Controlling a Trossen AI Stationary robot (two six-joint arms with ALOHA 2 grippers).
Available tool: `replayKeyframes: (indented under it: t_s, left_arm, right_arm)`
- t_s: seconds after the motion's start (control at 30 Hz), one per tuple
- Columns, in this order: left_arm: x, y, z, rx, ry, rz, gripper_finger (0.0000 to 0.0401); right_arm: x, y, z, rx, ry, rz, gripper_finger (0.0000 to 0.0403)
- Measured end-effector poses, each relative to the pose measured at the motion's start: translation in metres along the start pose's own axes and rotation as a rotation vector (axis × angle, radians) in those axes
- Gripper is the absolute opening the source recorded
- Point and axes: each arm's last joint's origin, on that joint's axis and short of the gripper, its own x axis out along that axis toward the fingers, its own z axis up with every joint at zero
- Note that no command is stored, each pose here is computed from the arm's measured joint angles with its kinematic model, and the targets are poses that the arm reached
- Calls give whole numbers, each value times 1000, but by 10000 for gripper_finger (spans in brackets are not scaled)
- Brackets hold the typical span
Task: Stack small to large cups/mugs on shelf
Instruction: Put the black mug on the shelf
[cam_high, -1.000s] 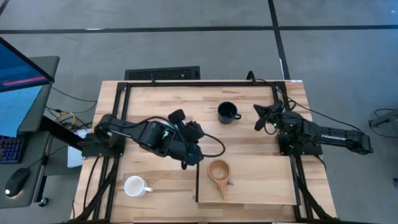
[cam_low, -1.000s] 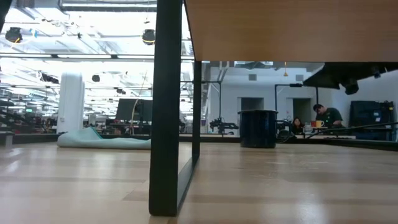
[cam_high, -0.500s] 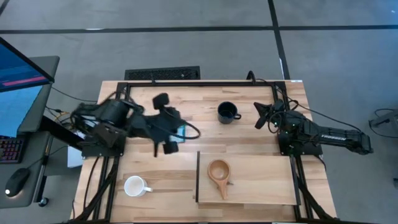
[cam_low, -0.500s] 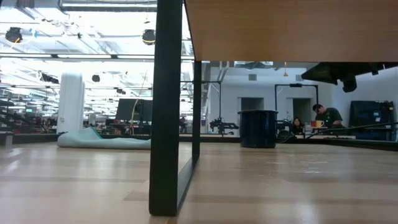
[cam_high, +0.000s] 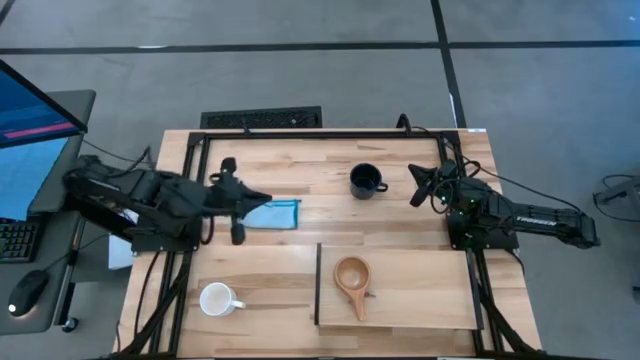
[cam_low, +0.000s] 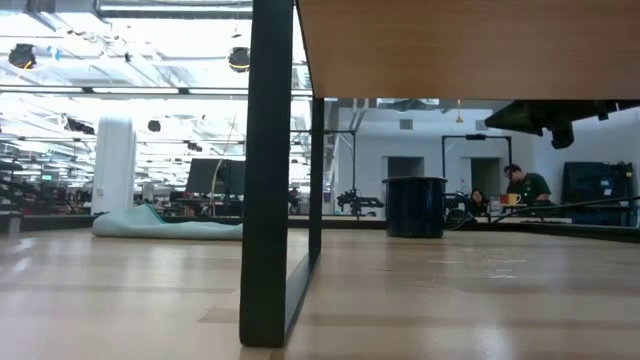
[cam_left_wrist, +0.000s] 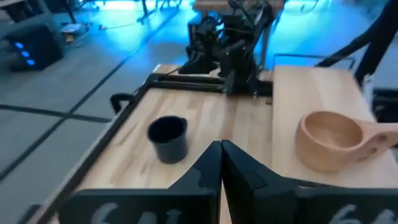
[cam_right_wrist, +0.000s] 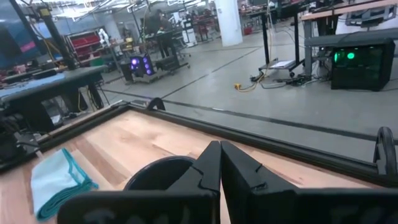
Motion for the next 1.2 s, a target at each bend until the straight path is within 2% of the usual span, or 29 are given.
replayKeyframes:
  t_s: [0.13, 0.27, 0.53, 0.9, 1.1, 1.2]
  left_arm:
    - [-8, 12, -45, -71, -109, -56, 0]
    - [-15, 22, -77, -112, -185, -75, 0]
    - [-15, 31, -125, -142, -179, -79, 0]
    - [-12, 36, -163, -144, -235, -87, 0]
    - [-20, 42, -174, -165, -278, -108, 0]
    - [-22, 44, -181, -171, -289, -122, 0]
  right_arm:
    - [0, 0, 0, -3, 0, 0, 33]
    - [0, 0, 0, -5, 0, 0, 33]
    - [0, 0, 0, -7, 3, 0, 33]
    - [0, 0, 0, 0, 0, 1, 33]
    - [0, 0, 0, 1, 1, 4, 33]
    - [0, 0, 0, 77, -1, 5, 33]
